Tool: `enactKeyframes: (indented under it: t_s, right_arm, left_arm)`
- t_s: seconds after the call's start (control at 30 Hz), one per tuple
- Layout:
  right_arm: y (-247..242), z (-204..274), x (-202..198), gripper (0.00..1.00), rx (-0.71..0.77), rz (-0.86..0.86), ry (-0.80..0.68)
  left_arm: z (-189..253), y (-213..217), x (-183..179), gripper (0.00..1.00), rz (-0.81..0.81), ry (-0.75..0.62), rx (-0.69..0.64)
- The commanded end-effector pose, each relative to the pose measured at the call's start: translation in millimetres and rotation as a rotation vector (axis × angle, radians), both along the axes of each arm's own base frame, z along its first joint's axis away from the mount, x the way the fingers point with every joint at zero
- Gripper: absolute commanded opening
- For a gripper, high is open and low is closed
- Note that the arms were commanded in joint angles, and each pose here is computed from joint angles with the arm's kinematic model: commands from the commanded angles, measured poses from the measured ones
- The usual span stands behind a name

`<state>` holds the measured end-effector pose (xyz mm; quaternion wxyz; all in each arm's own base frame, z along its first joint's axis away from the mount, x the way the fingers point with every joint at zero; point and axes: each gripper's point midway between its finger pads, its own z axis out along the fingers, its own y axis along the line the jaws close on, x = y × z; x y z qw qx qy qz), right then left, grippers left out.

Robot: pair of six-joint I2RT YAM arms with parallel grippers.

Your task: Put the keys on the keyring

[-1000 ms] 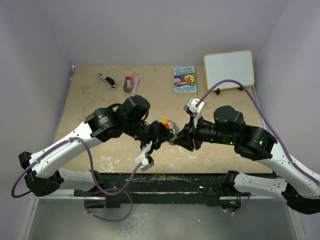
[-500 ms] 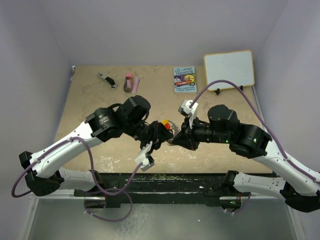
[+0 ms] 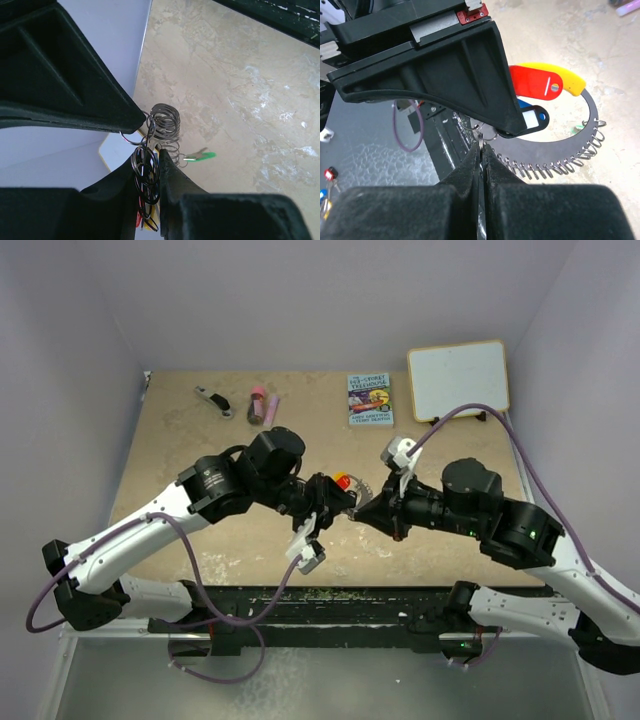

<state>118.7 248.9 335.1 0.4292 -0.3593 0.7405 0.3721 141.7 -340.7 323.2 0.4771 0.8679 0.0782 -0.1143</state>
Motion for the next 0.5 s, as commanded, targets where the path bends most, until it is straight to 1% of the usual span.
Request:
enactKeyframes:
  t_s: [0.0,0.13,0.47]
  right_arm:
    - [-7,35,17,0.0,0.15,-0.12,-0.091]
    - [-17,48,27,0.0,0.232,-0.213,-0.113]
    - [-30,72,39,0.0,0.372,-0.326,-0.164]
  left_arm:
    - [17,-11,5,0.08,0.054,0.053,-0.07]
    - [22,-16,7,0.08,0.086,0.102,-0.097]
    - [44,-26,14,0.08,0.191,0.248,-0.181]
